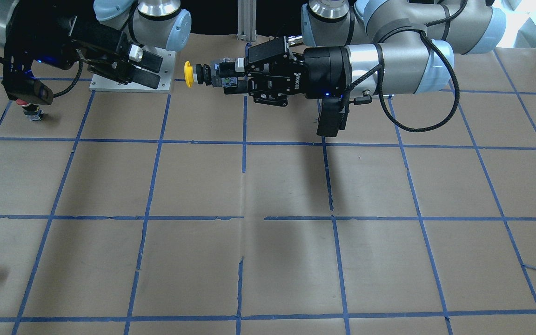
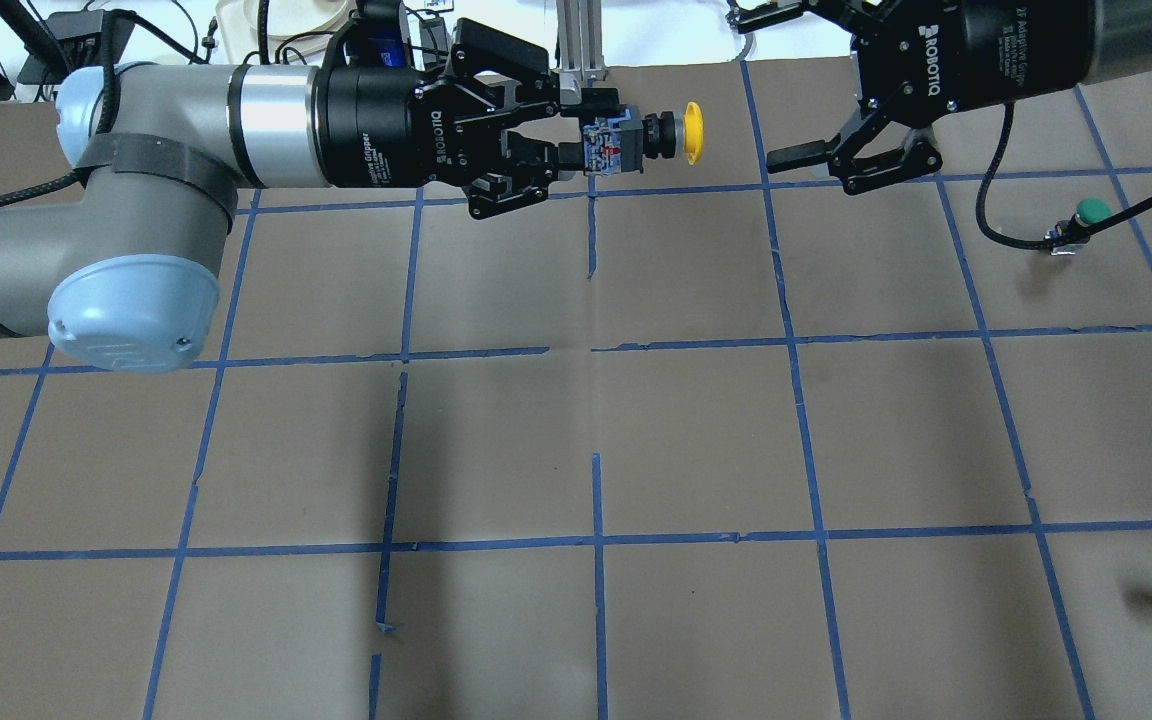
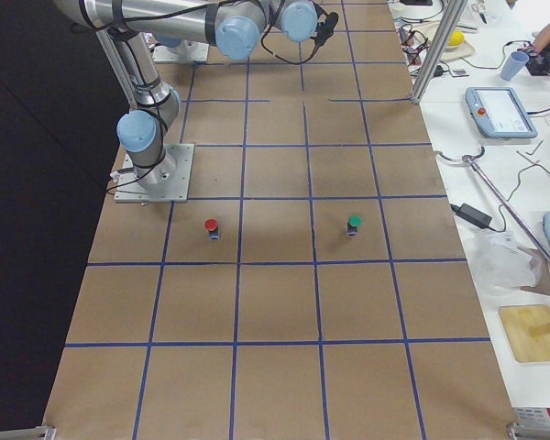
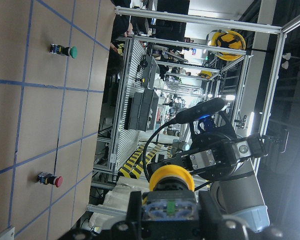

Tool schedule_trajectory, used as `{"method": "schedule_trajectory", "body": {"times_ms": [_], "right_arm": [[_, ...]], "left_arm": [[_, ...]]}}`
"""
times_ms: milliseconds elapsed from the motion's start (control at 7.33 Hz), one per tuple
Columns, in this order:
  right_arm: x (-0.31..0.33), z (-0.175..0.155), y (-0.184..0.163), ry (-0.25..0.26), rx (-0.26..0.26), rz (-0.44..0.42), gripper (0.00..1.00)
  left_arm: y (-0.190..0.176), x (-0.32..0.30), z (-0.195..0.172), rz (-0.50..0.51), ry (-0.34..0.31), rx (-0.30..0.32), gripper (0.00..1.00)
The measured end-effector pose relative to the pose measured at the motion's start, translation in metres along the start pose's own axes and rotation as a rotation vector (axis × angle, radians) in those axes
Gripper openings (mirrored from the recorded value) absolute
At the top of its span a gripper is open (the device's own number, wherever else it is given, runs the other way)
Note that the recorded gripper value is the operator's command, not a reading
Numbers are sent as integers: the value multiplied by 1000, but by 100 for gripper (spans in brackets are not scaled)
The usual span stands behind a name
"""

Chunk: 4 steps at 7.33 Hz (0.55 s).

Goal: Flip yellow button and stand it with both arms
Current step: 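Hold the yellow button up while the right gripper approaches its yellow cap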

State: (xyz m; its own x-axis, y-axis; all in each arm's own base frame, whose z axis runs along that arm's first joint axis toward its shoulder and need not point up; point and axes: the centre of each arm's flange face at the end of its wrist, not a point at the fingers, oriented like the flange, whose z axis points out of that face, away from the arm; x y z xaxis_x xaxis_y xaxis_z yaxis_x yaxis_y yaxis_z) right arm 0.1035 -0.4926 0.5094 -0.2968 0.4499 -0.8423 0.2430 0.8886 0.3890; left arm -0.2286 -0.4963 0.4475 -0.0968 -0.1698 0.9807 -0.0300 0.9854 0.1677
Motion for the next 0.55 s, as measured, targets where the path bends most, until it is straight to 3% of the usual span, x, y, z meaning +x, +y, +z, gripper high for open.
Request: {"method": "schedule_trajectory", "body": {"times_ms": [273,545], "right_arm": [[2,7,4,5,-18,-11,99],[13,19,10,10,-50,33,99]], "left_arm": [[2,1,2,-2,2,-5,15],[4,3,2,4,1,-4,15]]}}
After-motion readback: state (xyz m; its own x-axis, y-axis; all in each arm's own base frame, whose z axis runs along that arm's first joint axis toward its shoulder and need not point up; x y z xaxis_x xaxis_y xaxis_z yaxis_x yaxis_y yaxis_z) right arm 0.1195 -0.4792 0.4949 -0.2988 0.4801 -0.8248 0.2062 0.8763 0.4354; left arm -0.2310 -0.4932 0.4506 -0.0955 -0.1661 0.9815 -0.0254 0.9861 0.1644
